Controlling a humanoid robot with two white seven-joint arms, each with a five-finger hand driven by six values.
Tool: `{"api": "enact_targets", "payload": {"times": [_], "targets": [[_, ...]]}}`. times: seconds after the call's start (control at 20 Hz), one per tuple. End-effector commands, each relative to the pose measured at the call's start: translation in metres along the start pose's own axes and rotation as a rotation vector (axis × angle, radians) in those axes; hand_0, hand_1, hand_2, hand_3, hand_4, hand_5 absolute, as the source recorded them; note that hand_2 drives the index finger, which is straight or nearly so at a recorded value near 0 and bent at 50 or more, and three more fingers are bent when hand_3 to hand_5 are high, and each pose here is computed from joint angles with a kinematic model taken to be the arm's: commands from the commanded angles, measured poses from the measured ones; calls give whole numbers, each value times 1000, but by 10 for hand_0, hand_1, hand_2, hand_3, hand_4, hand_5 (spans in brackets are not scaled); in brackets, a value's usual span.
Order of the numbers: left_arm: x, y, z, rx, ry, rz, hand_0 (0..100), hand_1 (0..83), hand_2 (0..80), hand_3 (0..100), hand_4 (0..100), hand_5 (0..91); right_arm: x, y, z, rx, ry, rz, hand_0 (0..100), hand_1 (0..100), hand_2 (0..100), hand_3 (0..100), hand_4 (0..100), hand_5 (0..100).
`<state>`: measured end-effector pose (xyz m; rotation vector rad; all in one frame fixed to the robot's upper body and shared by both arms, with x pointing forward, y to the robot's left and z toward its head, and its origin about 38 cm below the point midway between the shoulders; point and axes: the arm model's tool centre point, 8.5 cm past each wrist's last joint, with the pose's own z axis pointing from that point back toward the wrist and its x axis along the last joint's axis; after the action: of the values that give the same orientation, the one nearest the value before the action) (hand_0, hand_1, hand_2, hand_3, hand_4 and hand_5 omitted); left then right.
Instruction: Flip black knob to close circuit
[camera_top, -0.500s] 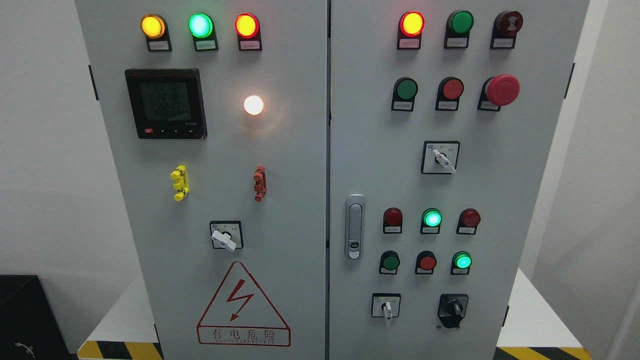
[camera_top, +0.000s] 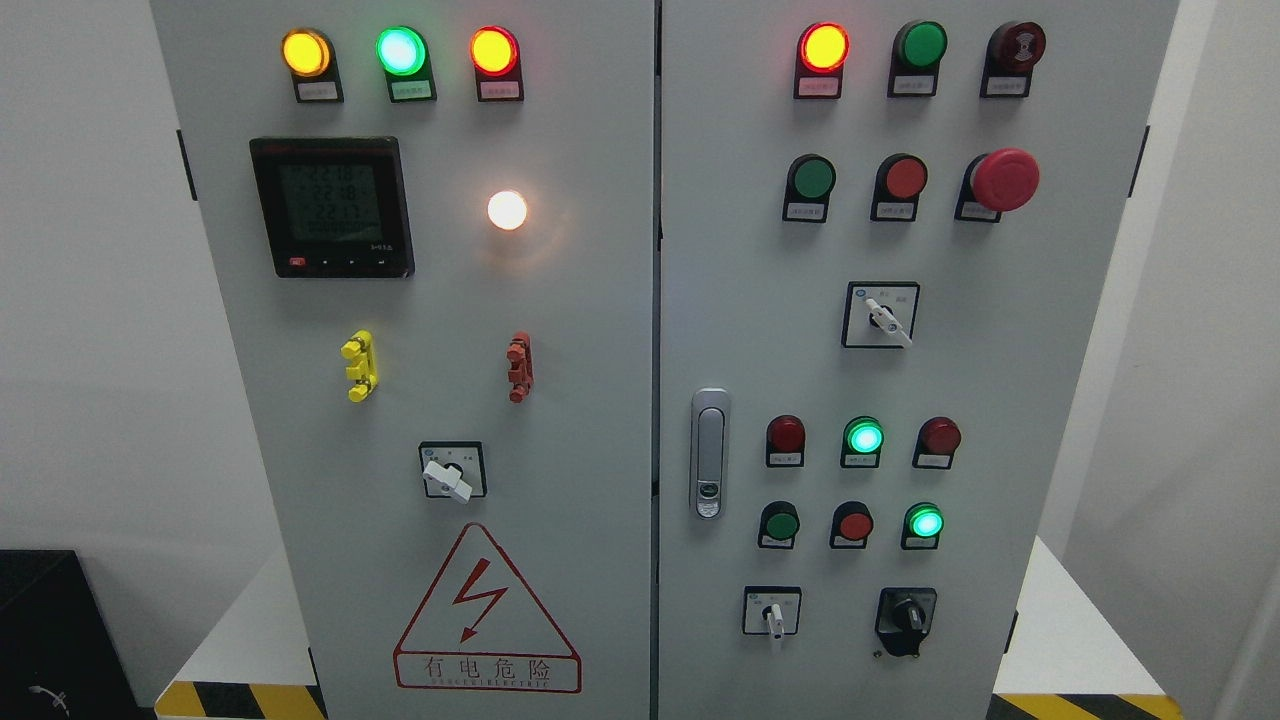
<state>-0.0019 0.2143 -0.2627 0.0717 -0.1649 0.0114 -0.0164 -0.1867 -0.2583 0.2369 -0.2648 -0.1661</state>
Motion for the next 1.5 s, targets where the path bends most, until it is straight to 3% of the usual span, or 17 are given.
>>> {"api": "enact_targets", "payload": {"times": [0.0, 0.2, 0.6, 1.2, 1.35, 1.45], "targets": [[-7, -1, 2, -10, 17, -44, 120, 556, 0, 0, 0, 0, 8, 6, -3, 46, -12, 0, 0, 165, 0, 0, 0, 0], [-7, -1, 2, -8, 17, -44, 120, 556, 0, 0, 0, 0, 36, 9, -8, 63, -121, 15, 0, 148, 0, 0, 0, 0], [-7, -1, 2, -10, 16, -44, 120, 556, 0, 0, 0, 0, 97, 21, -4, 107, -480, 125, 0, 139, 0, 6, 0, 0], [-7, -1, 2, -10, 17, -44, 120, 556, 0, 0, 0, 0, 248, 44, 12, 113, -936, 225, 0, 131, 0, 25, 0, 0], [-7, -1, 2, -10, 17, -44, 120, 556, 0, 0, 0, 0, 274, 46, 27, 73, -1044, 230, 0, 131, 15, 105, 0, 0], [-7, -1, 2, -10, 17, -44, 120, 556, 0, 0, 0, 0, 291, 51, 36, 49, -1105, 230, 0, 129, 136, 273, 178, 0]]}}
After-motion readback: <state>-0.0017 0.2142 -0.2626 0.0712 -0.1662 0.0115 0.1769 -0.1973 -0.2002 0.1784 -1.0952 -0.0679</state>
